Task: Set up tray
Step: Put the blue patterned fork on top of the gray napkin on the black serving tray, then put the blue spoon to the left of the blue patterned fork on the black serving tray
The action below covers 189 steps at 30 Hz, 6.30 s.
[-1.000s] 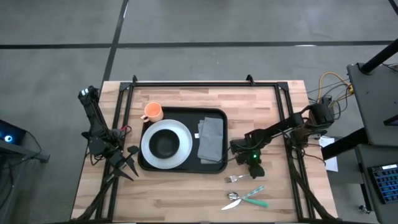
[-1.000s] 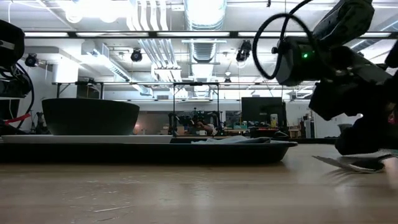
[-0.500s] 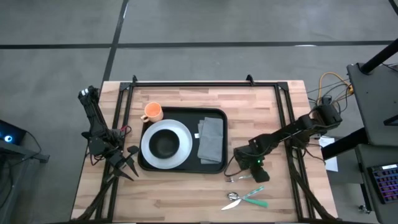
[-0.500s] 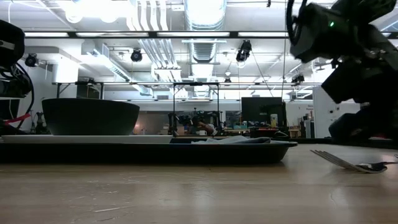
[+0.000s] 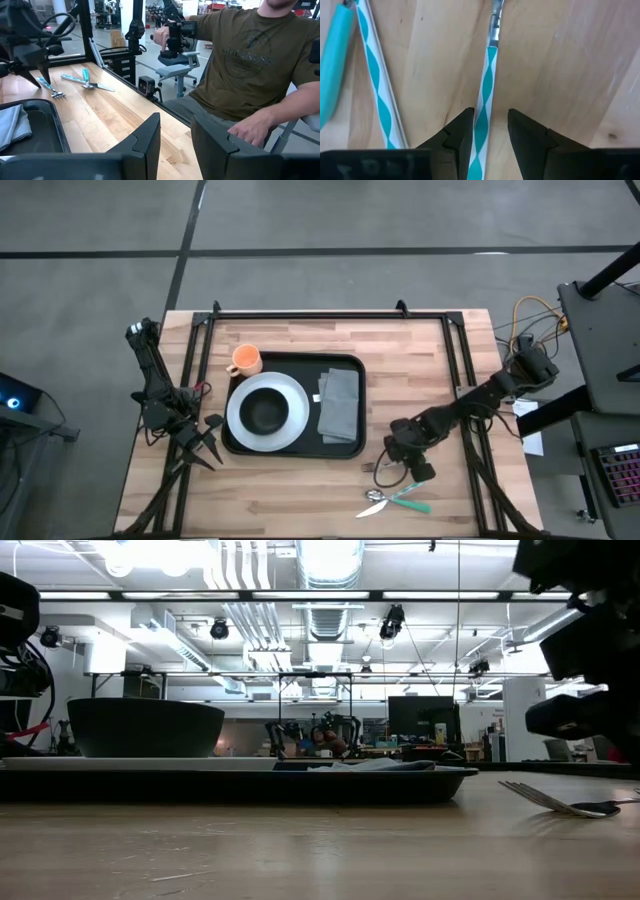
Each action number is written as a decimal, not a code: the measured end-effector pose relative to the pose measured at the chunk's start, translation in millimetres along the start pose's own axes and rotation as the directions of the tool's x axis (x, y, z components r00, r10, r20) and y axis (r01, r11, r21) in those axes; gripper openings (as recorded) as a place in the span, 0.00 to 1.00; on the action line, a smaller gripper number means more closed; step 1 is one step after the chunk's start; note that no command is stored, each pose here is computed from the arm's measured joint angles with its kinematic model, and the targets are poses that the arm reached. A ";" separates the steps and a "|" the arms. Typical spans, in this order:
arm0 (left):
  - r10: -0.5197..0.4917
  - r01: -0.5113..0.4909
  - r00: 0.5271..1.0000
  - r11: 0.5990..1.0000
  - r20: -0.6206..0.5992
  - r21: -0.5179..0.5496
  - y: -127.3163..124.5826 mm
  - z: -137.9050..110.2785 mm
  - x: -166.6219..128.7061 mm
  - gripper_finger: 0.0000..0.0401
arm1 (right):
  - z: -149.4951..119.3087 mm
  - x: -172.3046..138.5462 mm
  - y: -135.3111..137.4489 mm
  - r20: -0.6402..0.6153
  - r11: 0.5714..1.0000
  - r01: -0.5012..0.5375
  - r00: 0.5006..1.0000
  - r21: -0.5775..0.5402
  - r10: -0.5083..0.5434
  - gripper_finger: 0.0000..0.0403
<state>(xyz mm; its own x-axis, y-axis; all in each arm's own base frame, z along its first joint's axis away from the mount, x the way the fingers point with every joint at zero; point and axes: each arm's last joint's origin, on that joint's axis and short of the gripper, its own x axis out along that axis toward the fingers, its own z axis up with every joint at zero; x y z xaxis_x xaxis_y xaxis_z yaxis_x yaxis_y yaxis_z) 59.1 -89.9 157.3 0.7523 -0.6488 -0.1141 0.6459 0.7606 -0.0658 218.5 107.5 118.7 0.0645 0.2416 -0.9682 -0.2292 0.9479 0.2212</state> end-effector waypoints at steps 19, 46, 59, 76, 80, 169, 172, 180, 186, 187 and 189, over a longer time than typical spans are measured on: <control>0.000 0.000 1.000 1.000 0.000 0.000 0.0 0.1 0.0 0.23 | 1.6 -2.6 2.8 -0.002 0.982 -0.019 1.000 0.185 0.020 0.04; -0.001 0.001 1.000 1.000 0.000 0.000 0.0 0.1 0.0 0.23 | 61.8 -51.3 17.8 0.253 0.845 -0.103 0.967 0.525 -0.039 0.03; 0.000 0.000 1.000 1.000 0.000 0.000 0.0 0.1 0.0 0.23 | 75.8 -48.8 -9.4 0.255 0.475 -0.158 0.956 0.865 -0.146 0.03; 0.000 0.000 1.000 1.000 0.000 0.000 0.0 0.1 0.0 0.23 | 74.7 -52.7 -51.8 0.203 -0.005 -0.211 0.947 0.978 -0.250 0.03; 0.000 0.000 1.000 1.000 0.000 0.000 0.0 0.1 0.0 0.23 | 78.8 -59.3 -57.8 0.214 -0.062 -0.244 0.928 0.968 -0.306 0.03; 0.000 0.000 1.000 1.000 0.000 0.000 0.0 0.1 0.0 0.23 | 184.3 -69.5 -68.9 0.232 0.404 -0.174 0.967 0.898 -0.101 0.15; 0.000 0.000 1.000 1.000 0.001 0.000 0.0 0.1 0.0 0.23 | 184.7 -67.0 -57.1 0.229 0.481 -0.181 0.972 0.858 -0.043 0.15; 0.000 0.000 1.000 1.000 0.000 0.000 0.0 0.1 0.0 0.23 | 184.2 -59.4 -23.4 0.213 0.602 -0.165 0.977 0.781 -0.010 0.16; 0.000 0.000 1.000 1.000 0.000 0.000 0.0 0.1 0.0 0.23 | 179.8 -51.0 16.2 0.191 0.678 -0.154 0.981 0.719 0.020 0.15; 0.000 0.000 1.000 1.000 0.001 0.000 0.0 0.1 0.0 0.23 | 178.5 -49.6 23.6 0.187 0.699 -0.150 0.982 0.699 0.024 0.15; 0.000 0.000 1.000 1.000 0.000 0.000 0.0 0.1 0.0 0.23 | 175.8 -46.8 37.2 0.180 0.744 -0.139 0.983 0.653 0.026 0.14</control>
<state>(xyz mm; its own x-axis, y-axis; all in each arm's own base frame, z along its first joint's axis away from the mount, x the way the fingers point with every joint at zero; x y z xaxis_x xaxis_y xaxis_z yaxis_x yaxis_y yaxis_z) 59.1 -89.8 157.4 0.7523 -0.6489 -0.1137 0.6460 0.7605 -0.0659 377.6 168.0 192.7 0.2323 0.2996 -0.9254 0.4550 0.8074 0.3756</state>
